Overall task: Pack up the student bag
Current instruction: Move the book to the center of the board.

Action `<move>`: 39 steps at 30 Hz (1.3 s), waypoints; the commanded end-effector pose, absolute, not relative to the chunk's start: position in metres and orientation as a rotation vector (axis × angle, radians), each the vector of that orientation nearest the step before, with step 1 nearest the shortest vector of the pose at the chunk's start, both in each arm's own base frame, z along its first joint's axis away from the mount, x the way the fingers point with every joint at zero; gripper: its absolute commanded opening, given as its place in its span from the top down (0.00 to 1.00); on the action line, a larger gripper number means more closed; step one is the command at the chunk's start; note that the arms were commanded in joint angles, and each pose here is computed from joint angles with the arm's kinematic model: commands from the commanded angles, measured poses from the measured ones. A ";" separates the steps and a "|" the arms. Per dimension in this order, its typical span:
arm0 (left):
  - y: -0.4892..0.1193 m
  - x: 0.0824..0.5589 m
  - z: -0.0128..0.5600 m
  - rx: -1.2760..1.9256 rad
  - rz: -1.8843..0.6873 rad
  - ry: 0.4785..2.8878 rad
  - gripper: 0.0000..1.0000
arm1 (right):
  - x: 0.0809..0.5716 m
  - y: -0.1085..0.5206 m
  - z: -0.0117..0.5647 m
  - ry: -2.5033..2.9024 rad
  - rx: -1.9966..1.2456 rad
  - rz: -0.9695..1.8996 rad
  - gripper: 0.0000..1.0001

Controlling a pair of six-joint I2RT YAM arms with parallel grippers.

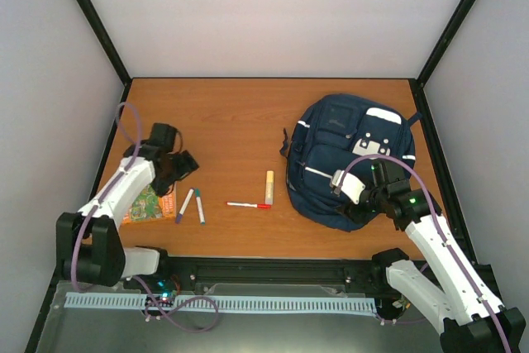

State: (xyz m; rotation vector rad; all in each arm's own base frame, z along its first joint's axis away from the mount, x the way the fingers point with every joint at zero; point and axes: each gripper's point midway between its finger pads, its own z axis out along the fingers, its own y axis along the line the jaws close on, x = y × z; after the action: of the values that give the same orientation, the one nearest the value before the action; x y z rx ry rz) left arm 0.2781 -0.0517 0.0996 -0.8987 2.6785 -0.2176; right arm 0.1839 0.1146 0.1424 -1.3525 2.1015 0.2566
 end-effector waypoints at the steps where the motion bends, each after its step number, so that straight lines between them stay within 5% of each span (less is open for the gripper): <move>1: -0.006 0.253 0.089 -1.180 -0.237 2.643 0.00 | 0.190 0.115 0.148 2.091 -1.318 0.243 0.32; 22: 0.072 0.177 0.072 -1.788 -0.161 2.349 0.00 | 0.192 0.115 0.147 2.077 -1.305 0.238 0.31; 39: 0.116 0.242 0.034 -1.811 -0.126 2.322 0.00 | 0.191 0.112 0.143 2.092 -1.313 0.215 0.31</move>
State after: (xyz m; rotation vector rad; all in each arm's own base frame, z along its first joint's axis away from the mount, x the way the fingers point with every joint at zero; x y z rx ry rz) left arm 0.2066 0.0890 0.0309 -1.9139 2.3748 -0.1678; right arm 0.1916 0.1129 0.1461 -1.3165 2.0878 0.2189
